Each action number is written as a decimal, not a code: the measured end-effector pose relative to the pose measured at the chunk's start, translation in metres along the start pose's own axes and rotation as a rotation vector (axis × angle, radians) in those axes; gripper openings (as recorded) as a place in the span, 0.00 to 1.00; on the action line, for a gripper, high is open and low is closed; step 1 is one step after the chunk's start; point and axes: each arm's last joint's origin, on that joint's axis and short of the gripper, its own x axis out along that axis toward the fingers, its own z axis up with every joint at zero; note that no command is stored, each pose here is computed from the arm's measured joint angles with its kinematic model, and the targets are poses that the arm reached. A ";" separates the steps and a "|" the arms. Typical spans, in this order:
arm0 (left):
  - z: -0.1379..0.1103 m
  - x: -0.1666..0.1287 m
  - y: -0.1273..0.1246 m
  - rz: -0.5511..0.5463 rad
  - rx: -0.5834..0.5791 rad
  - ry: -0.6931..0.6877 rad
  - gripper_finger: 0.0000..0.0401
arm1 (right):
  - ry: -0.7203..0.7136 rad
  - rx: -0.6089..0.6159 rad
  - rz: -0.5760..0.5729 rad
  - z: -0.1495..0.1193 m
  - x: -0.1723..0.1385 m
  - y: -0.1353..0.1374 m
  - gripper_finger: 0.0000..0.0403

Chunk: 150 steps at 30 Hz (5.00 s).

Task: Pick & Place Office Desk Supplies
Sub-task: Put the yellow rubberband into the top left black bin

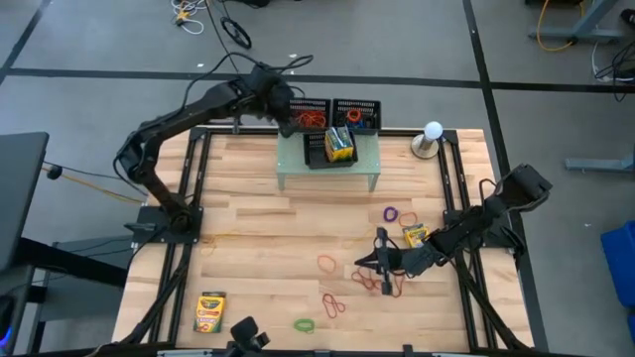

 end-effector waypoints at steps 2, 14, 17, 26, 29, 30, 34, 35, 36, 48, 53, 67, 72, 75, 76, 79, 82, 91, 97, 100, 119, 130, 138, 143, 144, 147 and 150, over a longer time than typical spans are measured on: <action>-0.002 -0.010 -0.002 -0.020 0.031 0.015 0.51 | -0.007 0.010 0.024 0.004 -0.001 -0.003 0.02; -0.055 -0.046 -0.062 -0.232 0.245 -0.153 0.38 | -0.013 -0.114 0.099 0.045 -0.055 -0.035 0.01; -0.082 -0.047 -0.085 -0.291 0.272 -0.307 0.31 | -0.046 -0.134 0.098 0.053 -0.072 -0.044 0.00; -0.160 -0.042 -0.137 -0.481 0.316 -0.578 0.27 | -0.227 -0.069 0.088 0.023 -0.103 -0.066 0.00; -0.179 -0.039 -0.145 -0.500 0.331 -0.584 0.27 | -0.307 -0.034 0.072 0.006 -0.111 -0.072 0.01; -0.183 -0.038 -0.146 -0.501 0.330 -0.587 0.27 | -0.329 -0.024 0.052 0.001 -0.113 -0.074 0.02; -0.197 -0.036 -0.150 -0.500 0.324 -0.567 0.27 | -0.374 0.007 -0.035 -0.014 -0.119 -0.081 0.05; -0.198 -0.037 -0.151 -0.505 0.325 -0.565 0.27 | -0.369 0.007 -0.045 -0.015 -0.120 -0.082 0.05; -0.199 -0.037 -0.152 -0.511 0.326 -0.567 0.27 | -0.357 0.003 -0.051 -0.016 -0.120 -0.082 0.05; -0.201 -0.037 -0.153 -0.531 0.288 -0.548 0.27 | -0.339 0.018 -0.058 -0.018 -0.121 -0.083 0.06; -0.201 -0.037 -0.154 -0.551 0.241 -0.534 0.27 | -0.338 0.019 -0.058 -0.019 -0.121 -0.083 0.06; -0.193 -0.037 -0.171 -0.467 0.233 -0.387 0.15 | -0.337 0.017 -0.055 -0.019 -0.120 -0.083 0.06; -0.189 -0.056 -0.188 -0.433 0.307 -0.250 0.06 | -0.337 0.018 -0.055 -0.019 -0.120 -0.083 0.06; -0.199 -0.066 -0.198 -0.463 0.330 -0.156 0.06 | -0.337 0.018 -0.055 -0.019 -0.120 -0.083 0.06; -0.203 -0.069 -0.201 -0.462 0.330 -0.134 0.07 | -0.337 0.018 -0.055 -0.019 -0.120 -0.083 0.06; -0.216 -0.076 -0.207 -0.414 0.324 -0.078 0.12 | -0.337 0.018 -0.055 -0.019 -0.120 -0.083 0.06; -0.228 -0.084 -0.213 -0.375 0.317 -0.053 0.18 | -0.337 0.018 -0.055 -0.019 -0.120 -0.083 0.06; -0.245 -0.106 -0.228 -0.419 0.294 -0.065 0.28 | -0.337 0.018 -0.058 -0.019 -0.120 -0.083 0.06; -0.251 -0.113 -0.233 -0.451 0.255 -0.047 0.29 | -0.336 0.018 -0.058 -0.019 -0.120 -0.083 0.06; -0.258 -0.119 -0.235 -0.467 0.269 -0.026 0.29 | -0.336 0.017 -0.058 -0.019 -0.120 -0.083 0.06; -0.300 -0.119 -0.283 -0.353 0.423 0.271 0.19 | -0.335 0.016 -0.055 -0.019 -0.120 -0.083 0.06; -0.307 -0.122 -0.285 -0.264 0.325 0.544 0.53 | -0.334 0.016 -0.055 -0.019 -0.120 -0.083 0.06; -0.312 -0.119 -0.278 -0.159 0.362 0.571 0.58 | -0.333 0.016 -0.056 -0.019 -0.120 -0.083 0.06; -0.311 -0.118 -0.278 -0.174 0.437 0.534 0.49 | -0.333 0.016 -0.059 -0.019 -0.120 -0.083 0.06; -0.310 -0.119 -0.278 -0.177 0.451 0.533 0.47 | -0.333 0.016 -0.059 -0.019 -0.120 -0.083 0.06; -0.304 -0.119 -0.275 -0.194 0.455 0.529 0.41 | -0.333 0.016 -0.059 -0.019 -0.120 -0.083 0.06; -0.302 -0.119 -0.268 -0.213 0.443 0.532 0.36 | -0.334 0.016 -0.058 -0.019 -0.120 -0.083 0.06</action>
